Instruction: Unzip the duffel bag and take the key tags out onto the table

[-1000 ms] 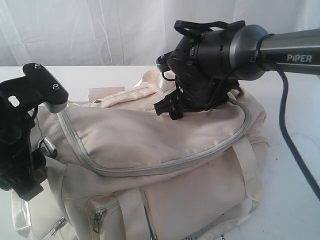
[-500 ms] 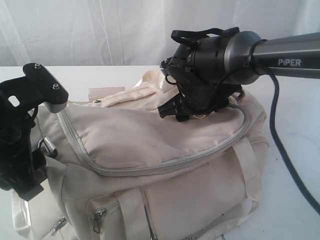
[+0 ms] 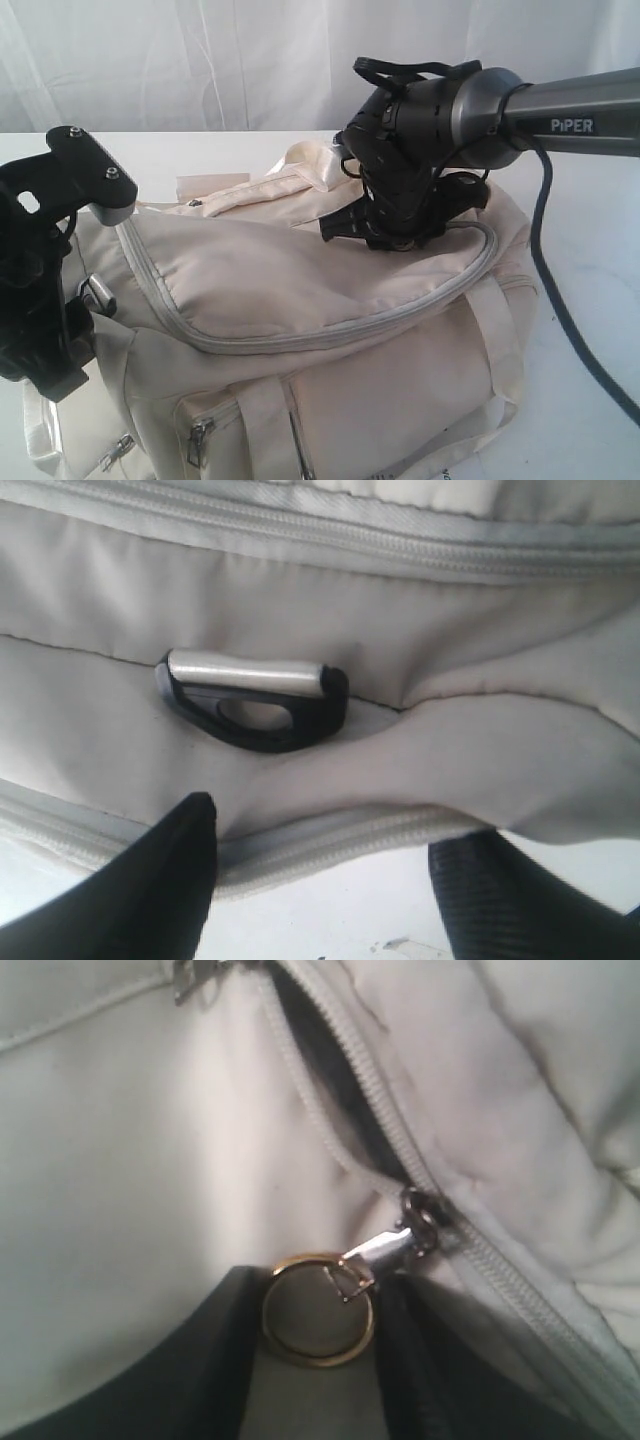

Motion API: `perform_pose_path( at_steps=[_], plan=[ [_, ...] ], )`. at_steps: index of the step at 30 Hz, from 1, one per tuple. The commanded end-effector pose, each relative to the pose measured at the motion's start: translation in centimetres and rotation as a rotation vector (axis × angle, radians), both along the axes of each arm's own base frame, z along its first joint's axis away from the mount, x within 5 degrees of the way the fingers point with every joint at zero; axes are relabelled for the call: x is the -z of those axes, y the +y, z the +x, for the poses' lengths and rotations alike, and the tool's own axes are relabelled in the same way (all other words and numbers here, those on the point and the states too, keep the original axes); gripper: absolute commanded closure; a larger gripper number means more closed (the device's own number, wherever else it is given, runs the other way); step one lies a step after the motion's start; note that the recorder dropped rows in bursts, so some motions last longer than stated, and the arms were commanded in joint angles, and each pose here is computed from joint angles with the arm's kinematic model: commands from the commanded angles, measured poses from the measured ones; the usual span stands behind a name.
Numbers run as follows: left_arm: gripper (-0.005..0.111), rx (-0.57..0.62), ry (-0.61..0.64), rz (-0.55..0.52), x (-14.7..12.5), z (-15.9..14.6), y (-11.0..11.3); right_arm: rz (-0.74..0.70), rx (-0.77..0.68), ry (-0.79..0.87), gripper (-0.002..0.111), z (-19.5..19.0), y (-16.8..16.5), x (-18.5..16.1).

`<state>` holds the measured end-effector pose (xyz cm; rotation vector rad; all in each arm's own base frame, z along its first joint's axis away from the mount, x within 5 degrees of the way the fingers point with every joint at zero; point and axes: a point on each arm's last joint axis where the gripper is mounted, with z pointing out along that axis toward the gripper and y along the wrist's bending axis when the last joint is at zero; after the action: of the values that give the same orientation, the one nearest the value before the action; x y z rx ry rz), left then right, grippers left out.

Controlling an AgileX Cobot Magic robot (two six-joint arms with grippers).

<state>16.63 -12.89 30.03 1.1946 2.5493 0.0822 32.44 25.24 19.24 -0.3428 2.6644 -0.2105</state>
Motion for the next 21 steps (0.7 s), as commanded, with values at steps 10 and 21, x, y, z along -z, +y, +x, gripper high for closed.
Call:
perform_pose_path(
  at_steps=[10, 21],
  plan=[
    [0.042, -0.016, 0.033, -0.022, -0.2, -0.4, 0.0, -0.115, 0.02, 0.024, 0.108, -0.4, -1.5, -1.0],
    [0.042, -0.016, 0.033, -0.022, -0.2, -0.4, 0.0, -0.095, -0.071, -0.07, 0.108, -1.5, -2.7, -6.5]
  ],
)
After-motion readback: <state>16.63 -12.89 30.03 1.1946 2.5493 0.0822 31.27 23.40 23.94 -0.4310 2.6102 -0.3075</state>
